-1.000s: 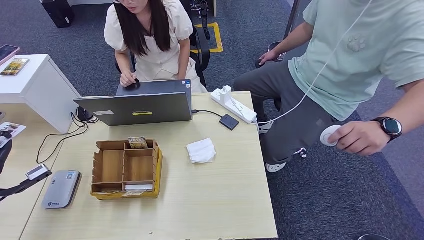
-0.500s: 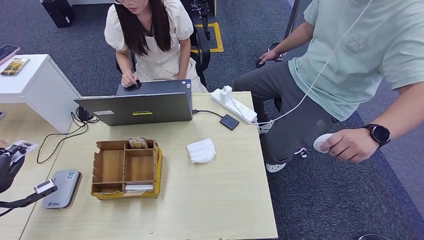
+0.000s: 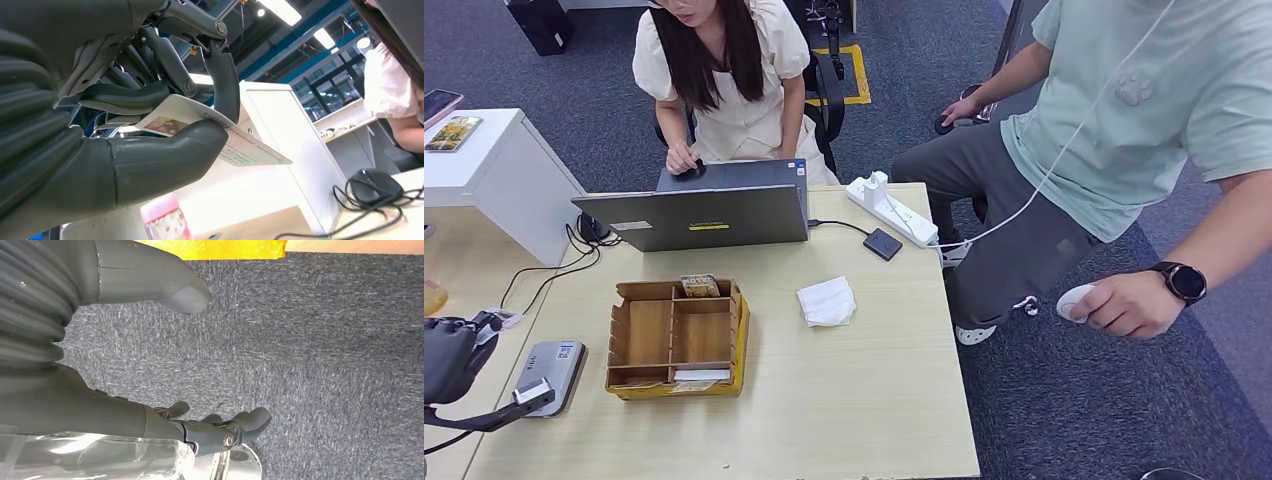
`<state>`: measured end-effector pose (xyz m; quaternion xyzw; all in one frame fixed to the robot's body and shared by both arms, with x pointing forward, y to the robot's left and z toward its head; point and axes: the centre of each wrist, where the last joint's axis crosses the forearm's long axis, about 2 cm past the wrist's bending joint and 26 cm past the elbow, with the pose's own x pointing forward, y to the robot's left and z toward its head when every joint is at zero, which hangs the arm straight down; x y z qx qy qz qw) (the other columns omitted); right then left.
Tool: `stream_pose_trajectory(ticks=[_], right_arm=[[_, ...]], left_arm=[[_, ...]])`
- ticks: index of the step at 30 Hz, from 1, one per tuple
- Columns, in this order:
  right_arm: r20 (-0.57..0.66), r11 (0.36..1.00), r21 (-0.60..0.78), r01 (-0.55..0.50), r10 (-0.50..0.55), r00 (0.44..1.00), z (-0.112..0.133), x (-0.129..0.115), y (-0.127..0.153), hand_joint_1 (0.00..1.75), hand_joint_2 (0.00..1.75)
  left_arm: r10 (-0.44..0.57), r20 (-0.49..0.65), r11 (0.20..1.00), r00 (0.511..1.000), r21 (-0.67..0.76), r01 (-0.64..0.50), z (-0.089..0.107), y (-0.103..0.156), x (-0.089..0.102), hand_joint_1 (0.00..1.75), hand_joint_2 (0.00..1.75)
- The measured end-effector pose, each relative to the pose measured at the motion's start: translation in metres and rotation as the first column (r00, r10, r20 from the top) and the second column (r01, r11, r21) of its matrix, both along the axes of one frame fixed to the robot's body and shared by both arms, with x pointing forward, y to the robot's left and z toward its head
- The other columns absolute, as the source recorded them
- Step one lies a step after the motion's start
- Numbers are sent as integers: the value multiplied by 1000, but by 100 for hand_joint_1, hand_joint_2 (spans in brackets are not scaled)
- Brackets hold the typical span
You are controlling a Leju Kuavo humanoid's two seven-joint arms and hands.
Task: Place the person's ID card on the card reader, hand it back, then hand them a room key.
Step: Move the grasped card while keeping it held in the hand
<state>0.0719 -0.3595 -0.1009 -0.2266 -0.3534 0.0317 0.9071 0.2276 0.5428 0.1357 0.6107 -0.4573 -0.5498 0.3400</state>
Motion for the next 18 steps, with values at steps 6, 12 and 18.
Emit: stream_pose_trajectory(ticks=[6,12,18], right_arm=[[3,1000,-1,5,-5,1000,0,0,-1,0,175],[13,1000,-9,6,-6,1000,0,-2,-4,0,175],[16,1000,-19,7,-7,1000,1,-3,-8,0,175]], left_arm=[[27,-26,999,999,-20,-28,-13,-4,-5,175,175],[43,-56,999,997,-24,-45,-25,-6,-16,175,175],[45,-79,999,996,-27,-47,-32,-7,-24,175,175]])
